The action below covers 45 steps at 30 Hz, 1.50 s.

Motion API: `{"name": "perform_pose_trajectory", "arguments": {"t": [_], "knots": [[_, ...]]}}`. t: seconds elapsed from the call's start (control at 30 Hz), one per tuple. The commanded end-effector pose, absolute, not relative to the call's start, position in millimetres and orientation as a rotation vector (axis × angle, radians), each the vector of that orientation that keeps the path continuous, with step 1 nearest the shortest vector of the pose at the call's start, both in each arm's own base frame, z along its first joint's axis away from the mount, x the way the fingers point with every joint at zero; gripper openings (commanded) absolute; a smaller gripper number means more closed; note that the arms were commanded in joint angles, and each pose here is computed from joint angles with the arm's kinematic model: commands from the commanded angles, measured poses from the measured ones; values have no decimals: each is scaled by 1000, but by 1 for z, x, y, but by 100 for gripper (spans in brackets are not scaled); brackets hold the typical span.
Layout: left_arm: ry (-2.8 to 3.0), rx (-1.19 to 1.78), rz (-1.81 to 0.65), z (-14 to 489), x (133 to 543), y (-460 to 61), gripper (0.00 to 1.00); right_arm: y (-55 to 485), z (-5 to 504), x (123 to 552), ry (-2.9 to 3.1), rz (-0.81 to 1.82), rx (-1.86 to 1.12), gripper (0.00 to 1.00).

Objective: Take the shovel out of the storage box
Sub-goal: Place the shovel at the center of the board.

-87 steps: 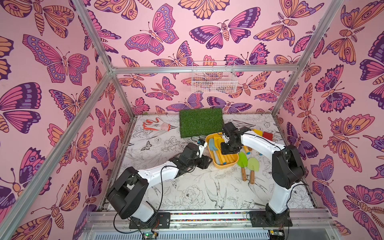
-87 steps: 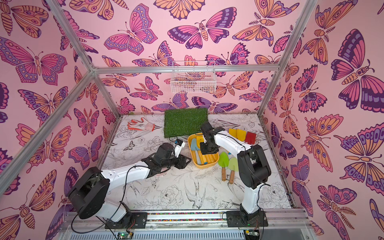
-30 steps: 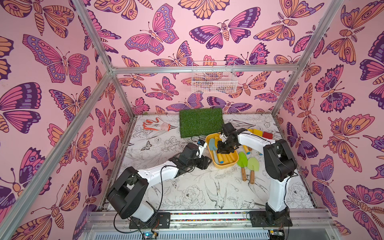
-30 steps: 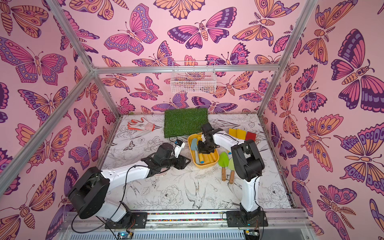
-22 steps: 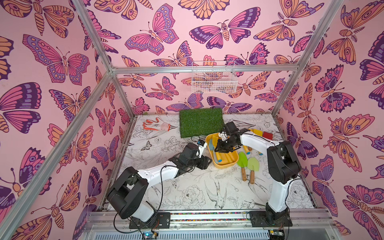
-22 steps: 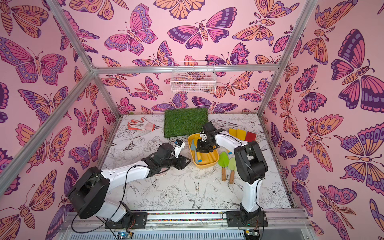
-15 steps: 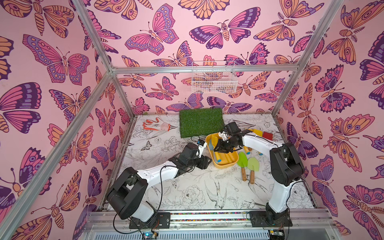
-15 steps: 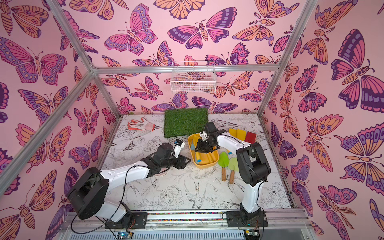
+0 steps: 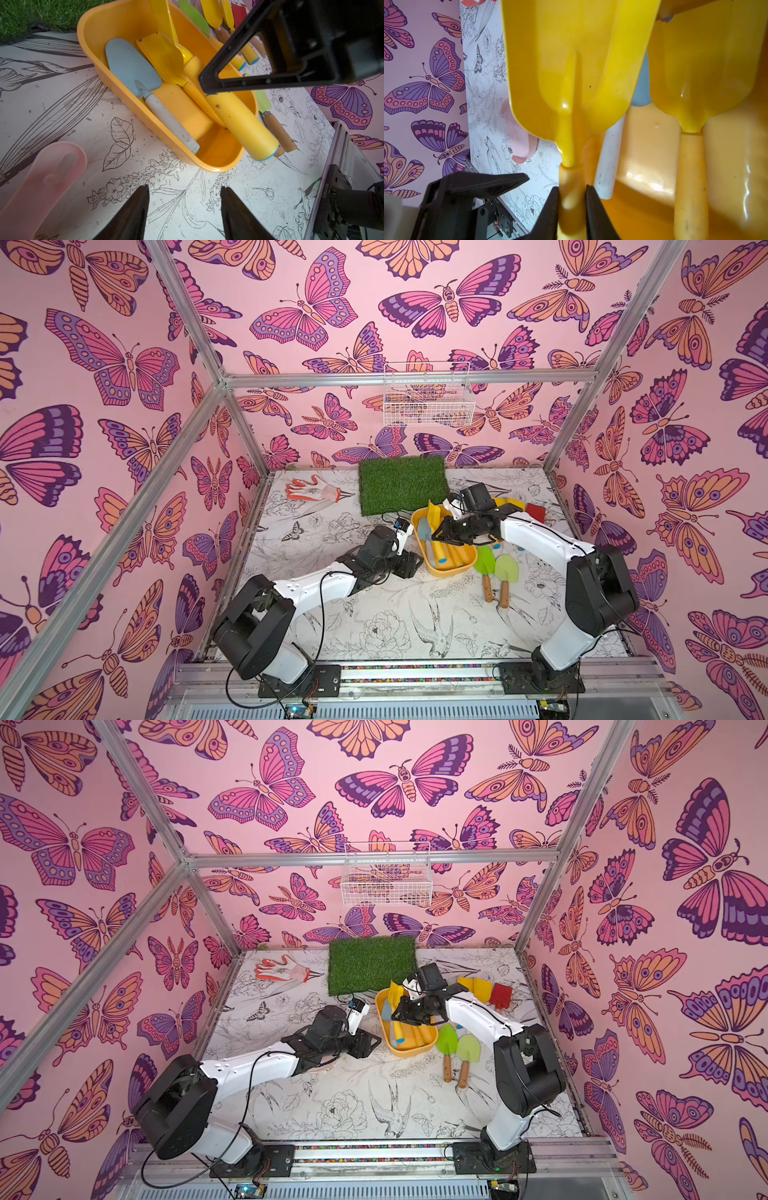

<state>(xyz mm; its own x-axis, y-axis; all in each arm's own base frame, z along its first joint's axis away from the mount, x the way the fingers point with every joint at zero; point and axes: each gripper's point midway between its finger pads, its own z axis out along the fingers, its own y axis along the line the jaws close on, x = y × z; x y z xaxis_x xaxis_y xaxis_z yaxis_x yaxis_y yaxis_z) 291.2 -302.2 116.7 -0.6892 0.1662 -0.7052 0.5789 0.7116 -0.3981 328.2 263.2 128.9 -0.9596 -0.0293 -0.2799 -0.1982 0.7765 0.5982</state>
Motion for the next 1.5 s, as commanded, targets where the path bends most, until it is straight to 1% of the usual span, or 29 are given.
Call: {"name": "perform_pose_trajectory", "arguments": {"t": [0.0,0.47,0.77,1.03,1.13,1.27,1.47], "knots": [[2267,569,-792,114,292,-297,60,247,135,324,2711,860,-167,12],[2270,566,-799,115,291,-298,60,148,148,275,2751,326,17,14],[2274,570,-797,112,291,-298,60,96,135,244,2818,118,164,15],[2276,568,-796,112,292,-298,60,51,107,228,2846,102,460,14],[2281,570,-795,110,292,-298,60,43,93,223,2862,111,550,13],[2277,571,-797,111,291,-298,60,31,76,215,2901,41,610,14],[2275,574,-794,111,291,-298,60,25,58,211,2945,28,647,14]]}}
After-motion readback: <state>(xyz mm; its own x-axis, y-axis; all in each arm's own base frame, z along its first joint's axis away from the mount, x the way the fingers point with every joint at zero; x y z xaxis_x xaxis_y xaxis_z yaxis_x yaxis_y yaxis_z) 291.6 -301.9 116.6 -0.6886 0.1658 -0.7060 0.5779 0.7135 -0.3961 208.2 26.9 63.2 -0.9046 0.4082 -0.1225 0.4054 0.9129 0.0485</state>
